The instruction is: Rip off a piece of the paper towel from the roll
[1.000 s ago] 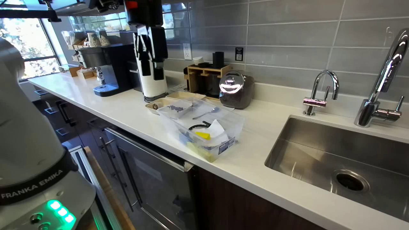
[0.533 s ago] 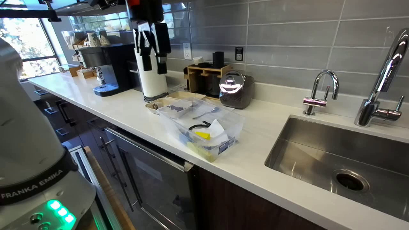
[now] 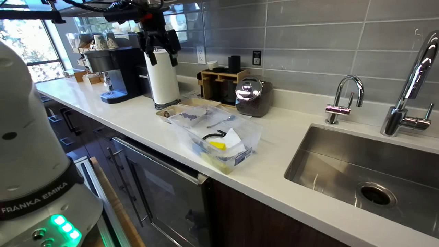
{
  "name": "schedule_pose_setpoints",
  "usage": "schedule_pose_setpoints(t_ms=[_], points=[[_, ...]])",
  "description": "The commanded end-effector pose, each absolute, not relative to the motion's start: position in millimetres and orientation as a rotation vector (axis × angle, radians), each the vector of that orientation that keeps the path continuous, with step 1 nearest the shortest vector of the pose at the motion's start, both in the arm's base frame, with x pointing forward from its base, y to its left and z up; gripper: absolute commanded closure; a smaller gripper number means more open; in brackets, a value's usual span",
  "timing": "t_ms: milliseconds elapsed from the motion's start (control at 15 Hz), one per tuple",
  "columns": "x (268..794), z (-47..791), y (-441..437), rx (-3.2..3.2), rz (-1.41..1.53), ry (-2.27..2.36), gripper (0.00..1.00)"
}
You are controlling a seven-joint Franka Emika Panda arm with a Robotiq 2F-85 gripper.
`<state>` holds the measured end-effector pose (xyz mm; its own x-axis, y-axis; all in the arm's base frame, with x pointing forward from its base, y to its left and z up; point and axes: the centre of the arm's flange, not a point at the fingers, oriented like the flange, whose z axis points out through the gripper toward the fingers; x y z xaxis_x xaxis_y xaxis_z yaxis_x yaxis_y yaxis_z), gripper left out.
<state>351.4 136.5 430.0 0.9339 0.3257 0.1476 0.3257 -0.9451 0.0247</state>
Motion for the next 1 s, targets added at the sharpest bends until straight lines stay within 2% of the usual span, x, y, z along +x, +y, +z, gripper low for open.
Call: schedule_pose_setpoints(t_ms=[0, 400, 800, 867, 933], points=[[409.2, 422.7, 192.0, -2.946, -0.354, -0.765, 0.00], [465.8, 423.6, 262.1, -2.631, -0.516, -0.979, 0.00], [493.9, 404.0, 336.2, -2.458, -0.511, -0.927, 0.00], [469.5, 416.1, 320.7, -2.498, -0.497, -0.948, 0.00], [475.4, 412.9, 328.0, -2.487, -0.499, -0.938, 0.00]])
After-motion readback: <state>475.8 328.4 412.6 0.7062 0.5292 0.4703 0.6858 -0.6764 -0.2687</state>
